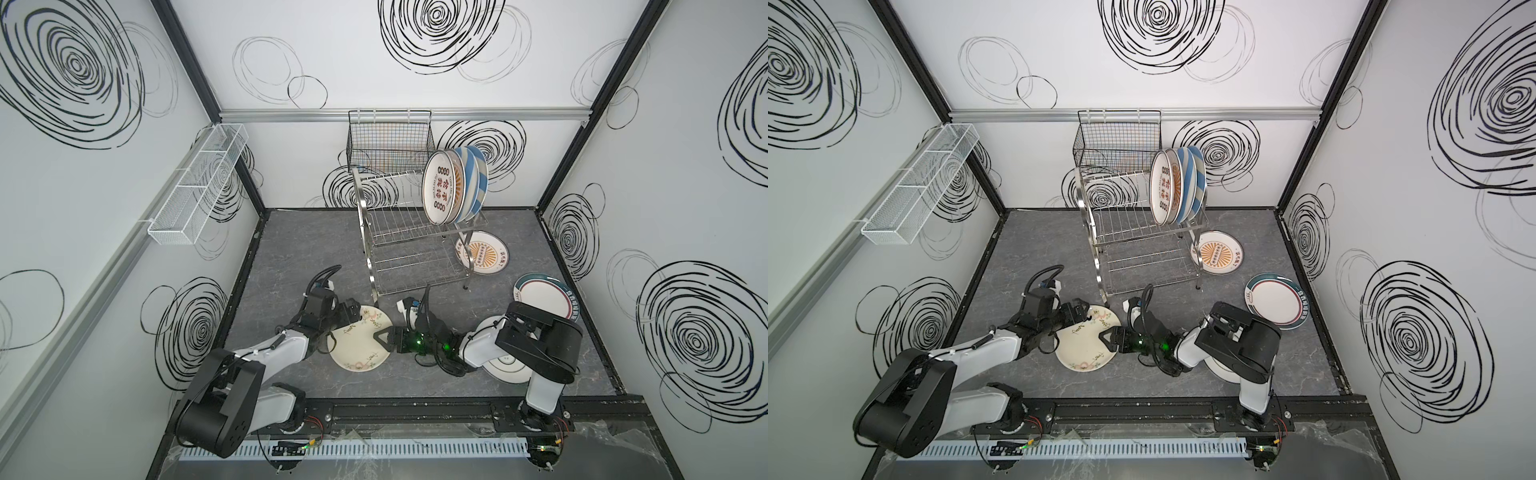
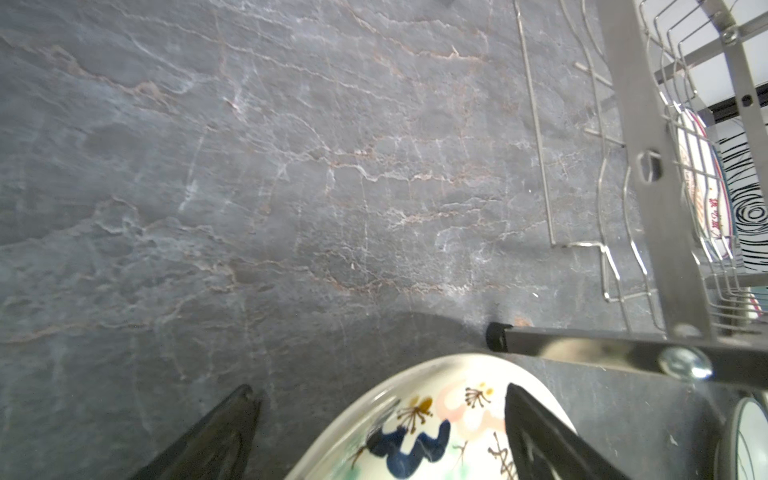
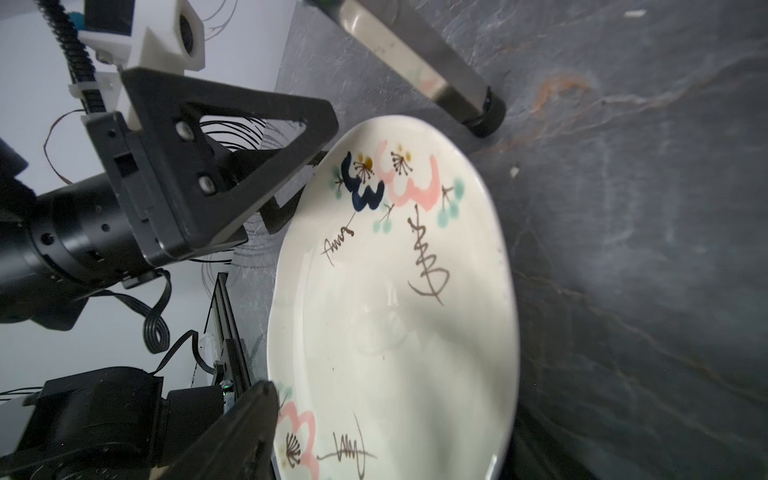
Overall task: Load the plates into the dish rack
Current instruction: 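Move the right gripper to the flower plate's edge beside the left gripper, then grasp the flower plate edge with the right gripper and tilt it upright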
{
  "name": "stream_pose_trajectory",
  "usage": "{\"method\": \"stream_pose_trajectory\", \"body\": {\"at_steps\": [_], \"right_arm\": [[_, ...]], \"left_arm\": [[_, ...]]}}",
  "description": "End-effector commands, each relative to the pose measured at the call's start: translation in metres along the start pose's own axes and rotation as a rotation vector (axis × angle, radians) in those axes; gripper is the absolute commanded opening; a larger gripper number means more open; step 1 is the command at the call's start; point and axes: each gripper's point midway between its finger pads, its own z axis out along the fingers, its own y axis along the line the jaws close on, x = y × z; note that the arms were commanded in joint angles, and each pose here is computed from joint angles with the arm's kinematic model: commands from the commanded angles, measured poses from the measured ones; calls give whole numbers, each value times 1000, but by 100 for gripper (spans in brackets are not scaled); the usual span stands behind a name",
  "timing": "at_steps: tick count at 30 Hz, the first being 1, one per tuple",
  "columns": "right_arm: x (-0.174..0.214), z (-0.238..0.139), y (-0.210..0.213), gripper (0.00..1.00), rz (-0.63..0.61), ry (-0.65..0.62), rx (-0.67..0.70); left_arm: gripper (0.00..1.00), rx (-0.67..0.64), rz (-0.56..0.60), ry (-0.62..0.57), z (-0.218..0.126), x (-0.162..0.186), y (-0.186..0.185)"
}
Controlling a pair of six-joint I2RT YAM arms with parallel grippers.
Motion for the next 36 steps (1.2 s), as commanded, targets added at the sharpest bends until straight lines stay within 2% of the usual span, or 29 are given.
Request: {"method": "stream_pose_trajectory", "body": {"at_steps": [1, 6, 13, 19, 24, 32, 36], "right_arm": [[-1, -5, 2, 79, 12, -16, -15], [3, -5, -5, 78, 17, -2, 2], [3, -9, -11, 68, 23, -6, 35], [-1, -18, -14, 59, 24, -31, 68], [-3, -22, -19, 46, 7, -35, 109], [-6, -27, -33, 38, -36, -29, 203], [-9, -31, -34, 28, -42, -39, 216]], "left_arm": [[96, 29, -55, 133, 1, 43, -4], [96, 60, -29, 156, 1, 56, -16], [96, 71, -40, 147, -8, 62, -14], [96, 72, -37, 122, -16, 58, -14], [96, 67, -17, 103, -21, 50, -18], [96, 54, 0, 91, -26, 47, -17], [96, 61, 1, 89, -27, 47, -18]]}}
